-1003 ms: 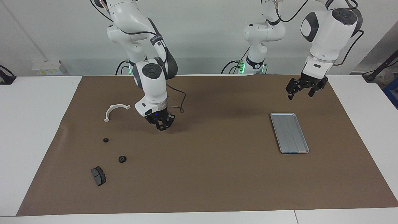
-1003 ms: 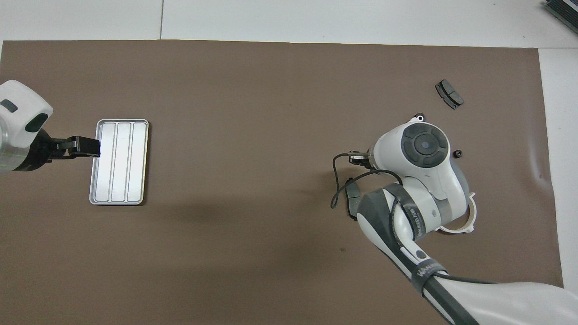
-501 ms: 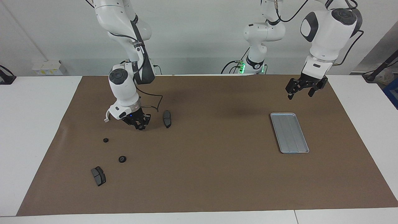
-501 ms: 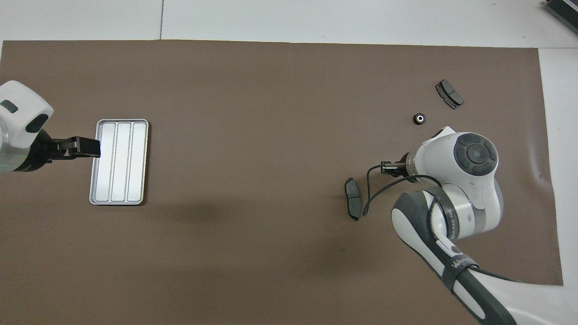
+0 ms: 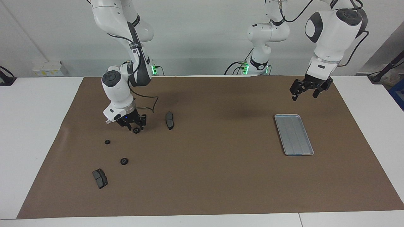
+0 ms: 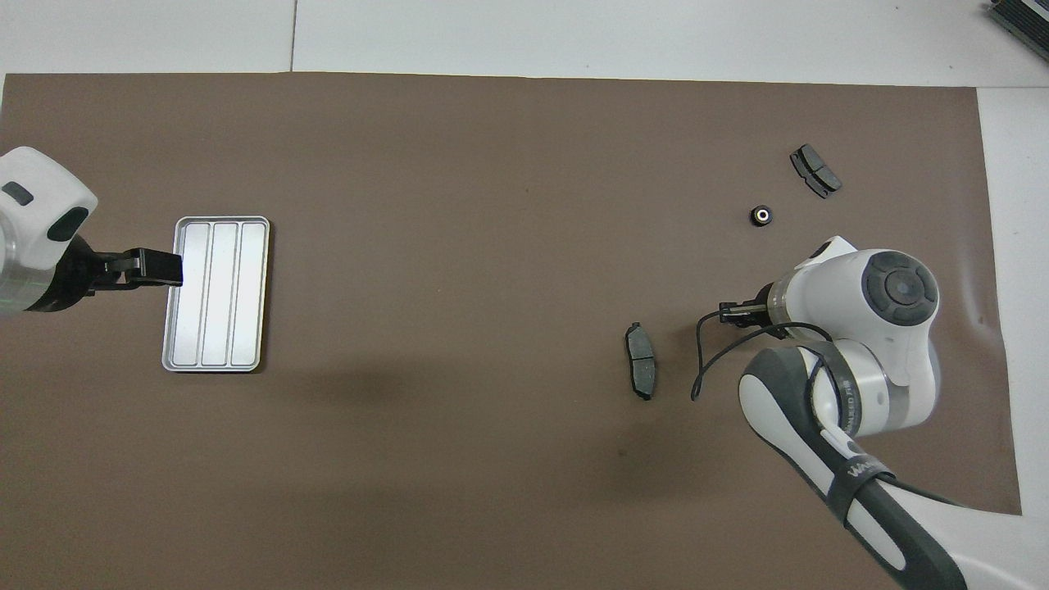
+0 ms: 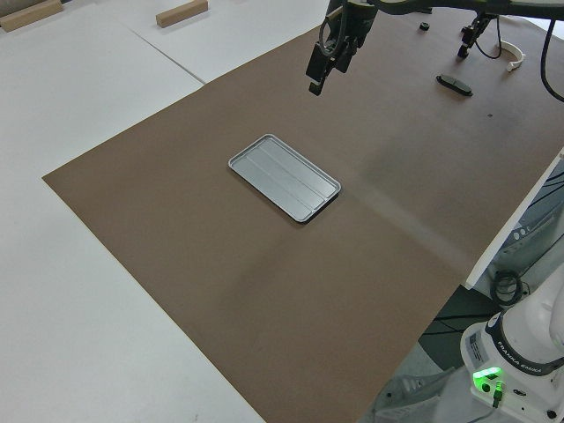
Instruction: Place bearing gear from tray to pile
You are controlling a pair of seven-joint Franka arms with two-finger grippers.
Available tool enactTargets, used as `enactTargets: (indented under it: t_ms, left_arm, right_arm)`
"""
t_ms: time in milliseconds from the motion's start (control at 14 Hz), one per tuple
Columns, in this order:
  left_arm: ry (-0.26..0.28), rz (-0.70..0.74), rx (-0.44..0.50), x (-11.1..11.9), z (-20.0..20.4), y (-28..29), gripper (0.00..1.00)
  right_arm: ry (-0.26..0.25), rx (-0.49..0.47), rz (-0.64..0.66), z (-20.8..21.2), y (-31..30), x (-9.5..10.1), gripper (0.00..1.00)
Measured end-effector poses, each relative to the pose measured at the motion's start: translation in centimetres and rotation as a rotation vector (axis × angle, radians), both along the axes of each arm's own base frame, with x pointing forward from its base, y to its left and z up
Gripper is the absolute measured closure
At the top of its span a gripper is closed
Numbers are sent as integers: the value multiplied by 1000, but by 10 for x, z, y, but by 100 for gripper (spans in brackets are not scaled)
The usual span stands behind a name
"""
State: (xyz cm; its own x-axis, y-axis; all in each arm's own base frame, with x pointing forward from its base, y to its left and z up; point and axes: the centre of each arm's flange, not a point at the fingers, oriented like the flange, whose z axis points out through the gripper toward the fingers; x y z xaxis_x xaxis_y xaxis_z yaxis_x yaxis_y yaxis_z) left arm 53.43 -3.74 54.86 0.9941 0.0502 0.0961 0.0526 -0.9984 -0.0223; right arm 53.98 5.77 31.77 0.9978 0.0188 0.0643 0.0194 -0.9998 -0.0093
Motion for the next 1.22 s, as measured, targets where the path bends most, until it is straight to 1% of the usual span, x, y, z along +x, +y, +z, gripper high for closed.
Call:
enactTargets:
  t_ms: [72,143,430,716,860,1003,1218]
  left_arm:
    - [0,0,0,0,0,0,0]
    - [0,0,0,0,0,0,0]
    - [1,-1,0,0,0,0,0]
    - [1,-1,0,0,0,-1,0]
    - [0,-1,0,0,-1,-1,0]
    - [0,-1,0,0,-1,-1,0]
    - [0,-2,0,0,-1,-1,0]
  right_arm:
    - [-14,1,7,12,4,5,9]
    - [-16,-1,14,27,9,12,1]
    - [-36,-4,15,113,14,43,0]
    - [-54,-5,2,190,10,60,0]
    - [-40,-8,-7,226,5,60,0]
    - [-27,-11,-8,246,4,57,0]
    - [-11,-19,-19,270,3,41,0]
